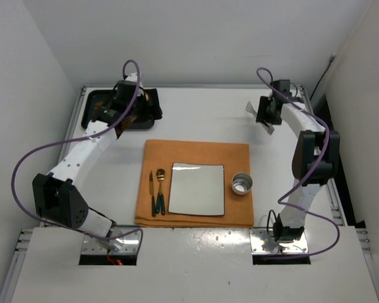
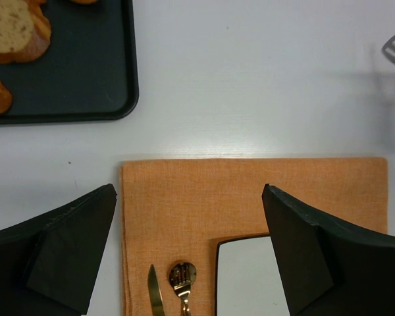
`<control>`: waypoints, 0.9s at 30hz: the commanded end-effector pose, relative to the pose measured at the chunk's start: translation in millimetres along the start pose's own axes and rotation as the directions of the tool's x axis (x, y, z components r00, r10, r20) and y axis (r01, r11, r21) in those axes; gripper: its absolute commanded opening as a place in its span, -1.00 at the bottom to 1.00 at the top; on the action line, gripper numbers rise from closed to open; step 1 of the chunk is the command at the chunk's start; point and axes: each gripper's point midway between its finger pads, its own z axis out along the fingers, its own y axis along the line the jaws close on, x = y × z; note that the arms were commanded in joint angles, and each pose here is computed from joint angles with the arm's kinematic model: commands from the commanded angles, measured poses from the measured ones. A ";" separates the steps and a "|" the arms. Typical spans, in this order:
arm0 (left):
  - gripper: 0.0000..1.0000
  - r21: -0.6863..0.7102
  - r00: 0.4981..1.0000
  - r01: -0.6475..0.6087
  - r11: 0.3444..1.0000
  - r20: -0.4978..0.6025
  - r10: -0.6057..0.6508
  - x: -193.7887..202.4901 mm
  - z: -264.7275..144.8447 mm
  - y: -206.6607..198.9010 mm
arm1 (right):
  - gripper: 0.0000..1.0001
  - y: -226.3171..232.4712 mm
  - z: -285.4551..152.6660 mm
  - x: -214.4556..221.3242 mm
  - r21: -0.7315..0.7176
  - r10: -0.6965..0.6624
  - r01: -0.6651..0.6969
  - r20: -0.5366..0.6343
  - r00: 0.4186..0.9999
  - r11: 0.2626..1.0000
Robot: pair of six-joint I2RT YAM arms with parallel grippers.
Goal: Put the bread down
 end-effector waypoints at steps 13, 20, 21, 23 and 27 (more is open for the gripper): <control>0.99 -0.044 0.959 0.135 0.990 0.258 -0.120 -76.0 -80.8 25.8 | 0.04 163.5 -128.6 -78.7 -0.360 -0.111 0.187 0.223 0.968 0.914; 0.99 -0.144 0.939 0.254 0.956 0.273 -0.208 -77.7 -89.9 67.0 | 0.04 297.1 -153.2 -80.4 -0.458 -0.235 0.377 0.337 0.912 0.805; 0.99 -0.131 0.937 0.257 0.958 0.276 -0.214 -79.3 -93.3 67.0 | 0.04 309.5 -152.1 -77.8 -0.463 -0.255 0.400 0.344 0.904 0.791; 0.99 -0.130 0.927 0.283 0.950 0.292 -0.236 -83.3 -98.4 74.7 | 0.04 342.3 -146.0 -76.1 -0.466 -0.278 0.438 0.374 0.885 0.769; 0.99 -0.136 0.909 0.326 0.935 0.317 -0.271 -87.2 -107.8 85.5 | 0.04 381.9 -135.7 -78.9 -0.484 -0.261 0.472 0.440 0.859 0.737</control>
